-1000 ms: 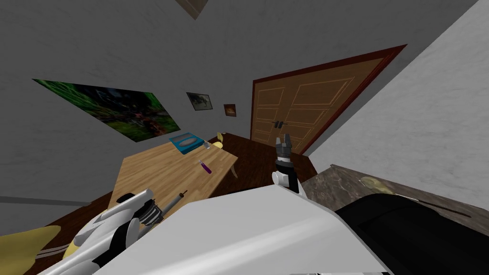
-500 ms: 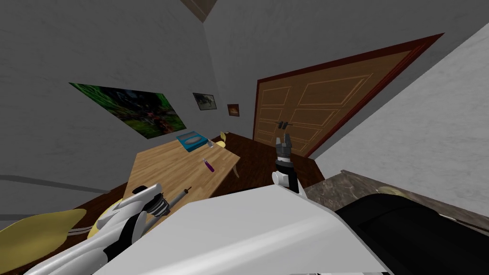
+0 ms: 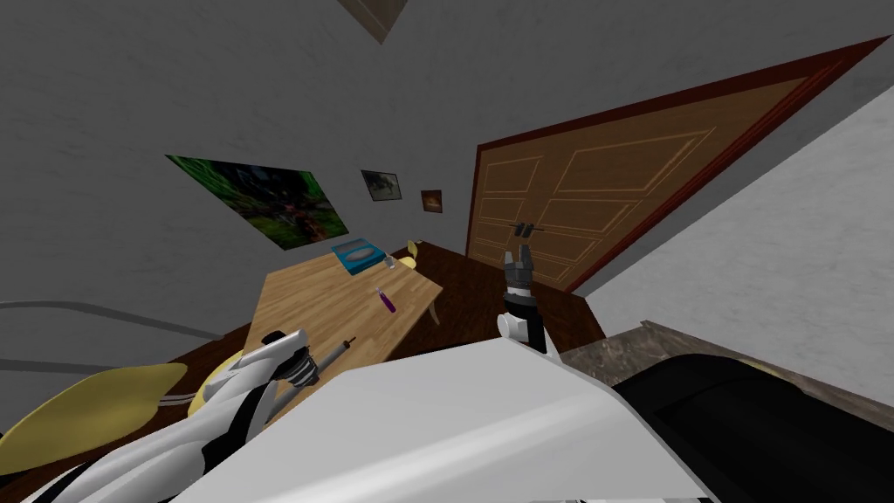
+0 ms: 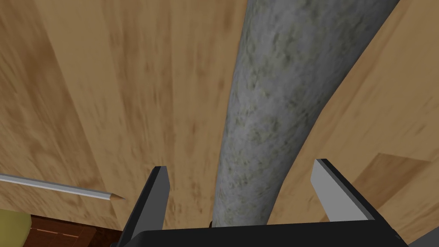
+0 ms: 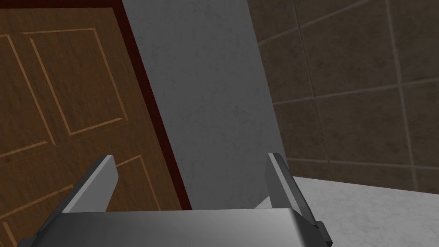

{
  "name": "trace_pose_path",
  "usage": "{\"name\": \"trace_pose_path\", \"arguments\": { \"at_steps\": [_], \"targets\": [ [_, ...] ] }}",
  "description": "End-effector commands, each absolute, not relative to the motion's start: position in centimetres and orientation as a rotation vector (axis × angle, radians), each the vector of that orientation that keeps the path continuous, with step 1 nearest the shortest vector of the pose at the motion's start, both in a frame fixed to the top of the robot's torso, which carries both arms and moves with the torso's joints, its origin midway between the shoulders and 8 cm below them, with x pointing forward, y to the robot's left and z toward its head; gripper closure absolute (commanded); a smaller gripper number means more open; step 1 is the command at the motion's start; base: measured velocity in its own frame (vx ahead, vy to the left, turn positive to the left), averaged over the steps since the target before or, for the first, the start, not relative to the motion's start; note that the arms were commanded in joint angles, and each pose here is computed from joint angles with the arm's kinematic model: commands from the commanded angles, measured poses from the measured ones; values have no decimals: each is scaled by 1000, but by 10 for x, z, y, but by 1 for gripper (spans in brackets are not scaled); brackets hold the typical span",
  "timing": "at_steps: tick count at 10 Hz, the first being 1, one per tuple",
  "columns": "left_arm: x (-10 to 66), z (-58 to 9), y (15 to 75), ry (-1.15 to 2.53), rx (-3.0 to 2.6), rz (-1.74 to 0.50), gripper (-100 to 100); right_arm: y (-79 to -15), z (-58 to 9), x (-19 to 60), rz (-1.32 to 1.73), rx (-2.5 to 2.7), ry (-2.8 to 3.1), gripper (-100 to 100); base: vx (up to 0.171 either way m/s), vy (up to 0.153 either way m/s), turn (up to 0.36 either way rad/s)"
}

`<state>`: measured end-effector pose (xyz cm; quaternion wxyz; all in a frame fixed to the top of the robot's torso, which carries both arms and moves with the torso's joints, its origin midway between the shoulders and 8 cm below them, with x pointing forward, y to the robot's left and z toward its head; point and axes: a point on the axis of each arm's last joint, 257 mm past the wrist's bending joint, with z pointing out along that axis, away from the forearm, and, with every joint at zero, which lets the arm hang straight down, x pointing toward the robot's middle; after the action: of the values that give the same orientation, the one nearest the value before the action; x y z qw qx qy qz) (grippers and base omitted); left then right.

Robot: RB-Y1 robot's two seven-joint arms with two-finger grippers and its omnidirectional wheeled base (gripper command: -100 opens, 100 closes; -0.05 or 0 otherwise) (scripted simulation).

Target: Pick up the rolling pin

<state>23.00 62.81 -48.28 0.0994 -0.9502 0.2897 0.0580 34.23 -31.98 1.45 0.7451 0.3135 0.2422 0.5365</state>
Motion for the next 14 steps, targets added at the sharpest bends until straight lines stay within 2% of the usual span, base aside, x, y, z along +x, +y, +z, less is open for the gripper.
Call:
{"name": "trace_pose_path", "arguments": {
  "at_steps": [1, 7, 8, 12, 13, 14],
  "targets": [
    [235, -485, 624, 885, -2798, 185, -100, -320, 15, 342, 1175, 686, 530, 0, 12, 11, 103],
    [257, -487, 609, 937, -2775, 178, -100, -320, 15, 342, 1175, 686, 530, 0, 13, 11, 84],
    [257, -487, 608, 939, -2774, 179, 100, -320, 15, 342, 1175, 686, 530, 0, 0, 0, 0],
    [258, -487, 609, 940, -2772, 178, 100, -320, 15, 342, 1175, 686, 530, 0, 0, 0, 0],
    [257, -487, 608, 940, -2773, 179, 0, -320, 15, 342, 1175, 686, 530, 0, 0, 0, 0],
    [245, -487, 615, 928, -2779, 194, 100, -320, 15, 342, 1175, 686, 530, 0, -16, -12, -205]
  ]
}}
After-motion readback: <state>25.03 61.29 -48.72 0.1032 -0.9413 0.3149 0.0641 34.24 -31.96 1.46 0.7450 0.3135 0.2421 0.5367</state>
